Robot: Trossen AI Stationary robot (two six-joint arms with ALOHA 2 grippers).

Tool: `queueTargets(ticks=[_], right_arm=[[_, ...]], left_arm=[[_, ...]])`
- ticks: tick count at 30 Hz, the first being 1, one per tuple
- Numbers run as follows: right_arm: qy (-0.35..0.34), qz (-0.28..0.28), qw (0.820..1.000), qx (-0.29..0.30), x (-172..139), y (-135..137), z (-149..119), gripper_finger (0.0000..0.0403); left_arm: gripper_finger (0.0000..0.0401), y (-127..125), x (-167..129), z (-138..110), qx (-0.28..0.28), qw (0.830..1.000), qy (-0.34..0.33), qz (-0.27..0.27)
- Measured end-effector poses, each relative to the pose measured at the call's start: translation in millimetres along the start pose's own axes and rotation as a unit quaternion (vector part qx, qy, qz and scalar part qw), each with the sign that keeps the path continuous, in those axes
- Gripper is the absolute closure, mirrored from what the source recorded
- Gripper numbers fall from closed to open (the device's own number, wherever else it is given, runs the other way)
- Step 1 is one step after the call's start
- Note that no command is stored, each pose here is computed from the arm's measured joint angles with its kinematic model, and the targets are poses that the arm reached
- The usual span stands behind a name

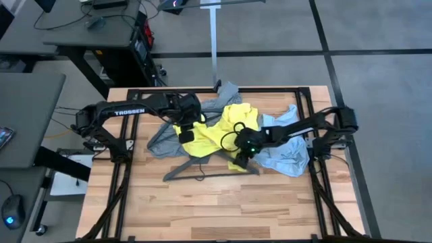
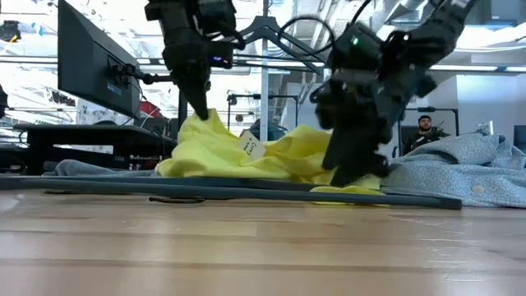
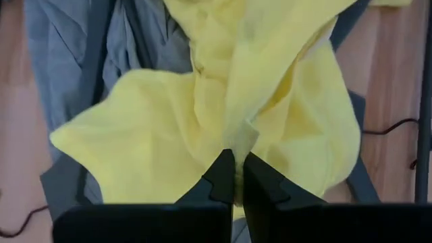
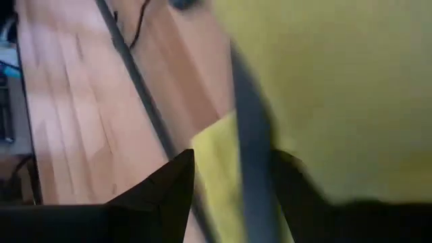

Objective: Hang clothes
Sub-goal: Hang the yellow shirt on the bottom black hanger

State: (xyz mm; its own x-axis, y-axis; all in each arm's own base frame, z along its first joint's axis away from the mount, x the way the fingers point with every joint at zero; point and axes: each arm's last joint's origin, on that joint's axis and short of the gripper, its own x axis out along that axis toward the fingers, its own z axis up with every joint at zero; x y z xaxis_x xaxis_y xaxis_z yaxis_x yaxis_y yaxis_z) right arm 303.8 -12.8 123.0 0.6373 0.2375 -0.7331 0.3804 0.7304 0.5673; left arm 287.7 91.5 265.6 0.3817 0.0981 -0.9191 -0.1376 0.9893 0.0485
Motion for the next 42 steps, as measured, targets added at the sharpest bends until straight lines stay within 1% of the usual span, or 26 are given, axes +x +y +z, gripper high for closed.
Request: queueTargets(ticks=[2, 6, 8, 11, 13, 15, 19, 22, 25, 28, 32, 34, 36, 40, 42], right_arm=[[0.004, 0.01, 1.0, 0.007, 6.4, -2.1, 0.3, 0.0218], [0.027, 0.043, 0.999, 0.006, 15.1, -3.3, -1.5, 0.0218], [0.028, 0.059, 0.998, 0.003, 16.9, -2.8, -1.3, 0.0218], [0.022, 0.067, 0.997, 0.001, 17.1, -2.5, 0.2, 0.0218], [0.022, 0.068, 0.997, 0.004, 16.5, -3.9, 1.8, 0.0218], [0.021, 0.069, 0.997, 0.005, 16.2, -4.6, 2.4, 0.0218], [0.02, 0.068, 0.997, 0.006, 15.9, -5.9, 3.4, 0.0218], [0.02, 0.068, 0.998, 0.001, 15.9, -6.0, 3.4, 0.0218], [0.018, 0.067, 0.998, 0.003, 15.3, -7.4, 4.6, 0.0218], [0.012, 0.064, 0.998, 0.001, 14.2, -10.6, 7.3, 0.0218], [0.007, 0.061, 0.998, 0.005, 12.6, -14.8, 10.6, 0.0218], [0.006, 0.061, 0.998, 0.007, 12.3, -15.5, 11.2, 0.0218], [0.005, 0.06, 0.998, 0.011, 12.3, -15.5, 11.4, 0.0218], [0.007, 0.061, 0.998, 0.022, 13.3, -13.2, 9.8, 0.0218], [0.005, 0.064, 0.997, 0.033, 13.7, -11.5, 9.5, 0.0218]], left_arm=[[0.0401, -0.6, 4.1, -1.8, -0.006, 1.0, -0.003, -0.001], [0.0401, -3.9, 19.5, -12.1, -0.026, 0.999, 0.005, -0.027], [0.0401, -6.0, 25.9, -15.0, -0.032, 0.999, 0.0, -0.031], [0.04, -6.2, 26.3, -13.1, -0.045, 0.998, -0.009, -0.031], [0.039, -5.4, 22.1, -9.1, -0.044, 0.998, -0.017, -0.03], [0.0371, -4.7, 14.2, -4.3, -0.038, 0.999, -0.018, -0.03], [0.0326, -4.4, -12.4, 3.1, -0.032, 0.999, 0.012, -0.034], [0.0305, -8.7, -26.0, 0.3, -0.063, 0.996, 0.054, -0.04], [0.03, -19.5, -26.9, -7.7, -0.095, 0.991, 0.082, -0.05], [0.03, -35.6, -12.6, -17.4, -0.094, 0.989, 0.097, -0.059], [0.03, -54.9, 18.7, -31.9, -0.1, 0.989, 0.091, -0.066], [0.0301, -61.2, 37.8, -40.3, -0.104, 0.99, 0.069, -0.07], [0.0301, -63.9, 56.2, -50.7, -0.123, 0.988, 0.047, -0.076], [0.0301, -68.1, 82.9, -66.0, -0.163, 0.977, 0.012, -0.137], [0.0301, -70.4, 88.6, -70.4, -0.17, 0.975, -0.004, -0.146]])
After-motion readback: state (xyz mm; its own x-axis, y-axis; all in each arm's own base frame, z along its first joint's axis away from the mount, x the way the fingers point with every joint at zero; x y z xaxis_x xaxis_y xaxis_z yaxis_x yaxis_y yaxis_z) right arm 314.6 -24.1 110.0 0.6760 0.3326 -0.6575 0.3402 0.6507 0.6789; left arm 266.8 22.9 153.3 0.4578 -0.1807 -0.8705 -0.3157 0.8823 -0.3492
